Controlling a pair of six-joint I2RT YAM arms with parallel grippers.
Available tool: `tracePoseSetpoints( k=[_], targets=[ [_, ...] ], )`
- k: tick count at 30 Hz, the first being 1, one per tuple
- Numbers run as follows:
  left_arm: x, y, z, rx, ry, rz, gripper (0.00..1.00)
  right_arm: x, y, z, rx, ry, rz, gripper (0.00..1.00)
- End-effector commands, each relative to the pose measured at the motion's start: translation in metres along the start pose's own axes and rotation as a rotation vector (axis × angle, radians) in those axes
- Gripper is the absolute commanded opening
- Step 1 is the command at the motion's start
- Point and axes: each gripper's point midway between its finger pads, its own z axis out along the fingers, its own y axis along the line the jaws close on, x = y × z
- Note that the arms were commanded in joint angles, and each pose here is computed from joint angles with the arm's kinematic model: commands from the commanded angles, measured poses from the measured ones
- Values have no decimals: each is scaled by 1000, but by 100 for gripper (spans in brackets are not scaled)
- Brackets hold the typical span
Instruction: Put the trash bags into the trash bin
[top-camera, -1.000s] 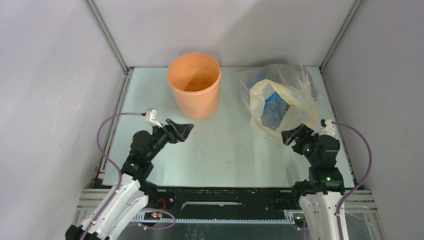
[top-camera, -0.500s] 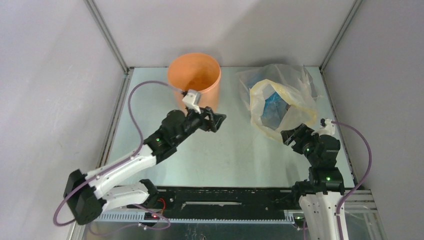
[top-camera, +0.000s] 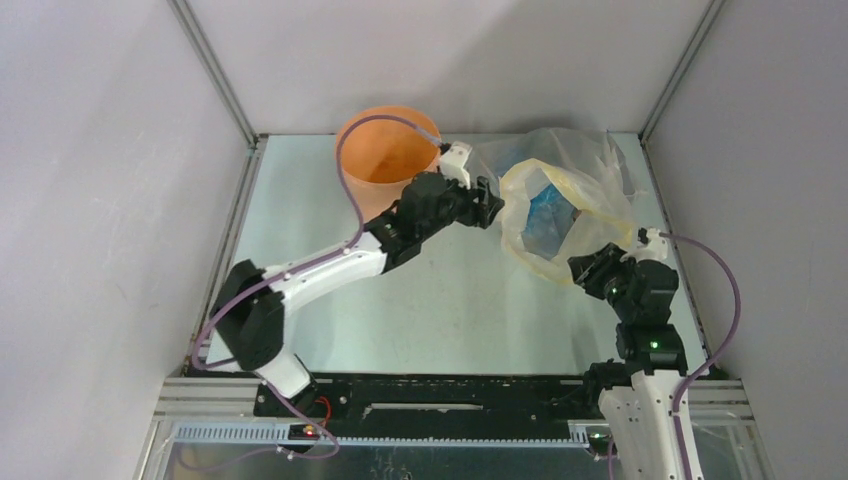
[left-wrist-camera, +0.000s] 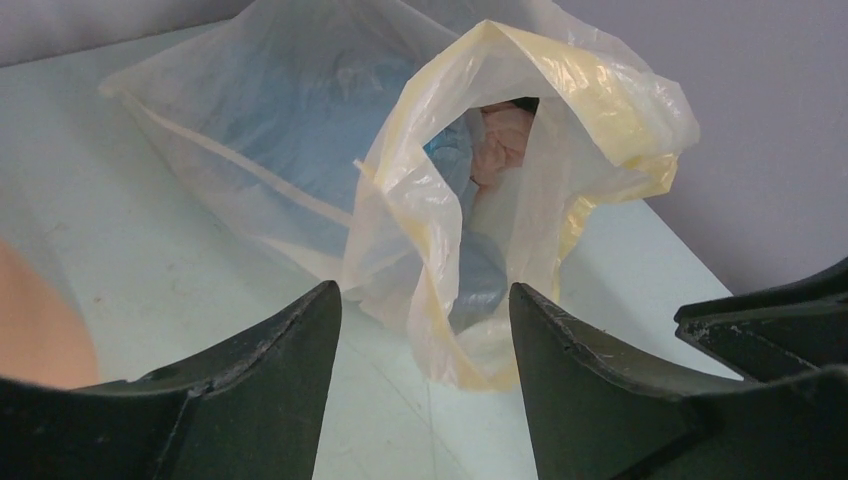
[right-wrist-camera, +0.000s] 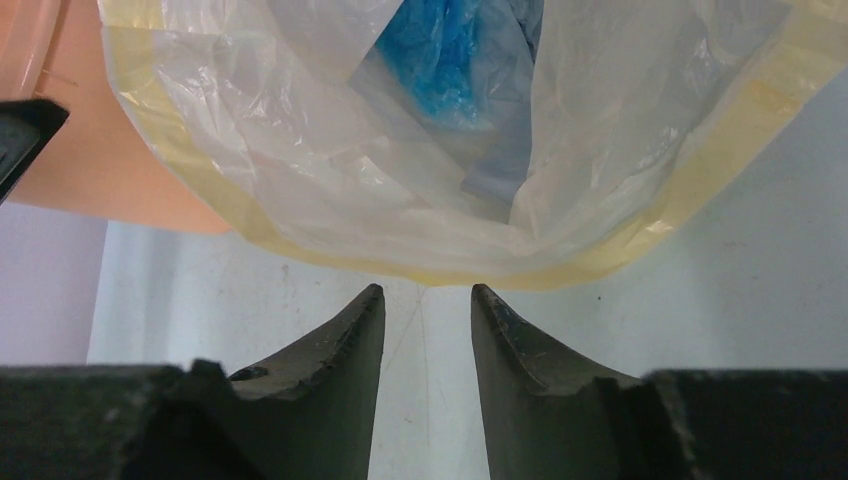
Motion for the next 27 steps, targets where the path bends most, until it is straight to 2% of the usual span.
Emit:
tracePoseSetpoints(
  k=[1,5,7,9,11,12,14,20,27],
  targets=[
    [-11,-14,29,38,-6,20,70,-15,7,9,-31,-48,-47,37],
    [-4,-13,55,24,27,25,69,-14,13,25,-21,-66,-115,32],
    [-7,-16,64,33,21,28,60,-14,17,33,10,-93,-166,31],
    [-9,-15,69,25,21,37,45,-13,20,40,50,-131,-219,32],
    [-12,-11,70,7,19,52,20,-7,30,48,47,-149,-278,31],
    [-13,-10,69,-2,15,59,10,-8,33,52,50,-170,-302,31],
    [-19,-11,64,-1,5,72,1,-7,40,61,38,-183,-337,32],
    [-21,-18,55,40,10,81,0,5,46,88,4,-145,-340,33],
    [-21,-24,51,72,18,75,0,7,40,111,8,-135,-250,33]
  ],
)
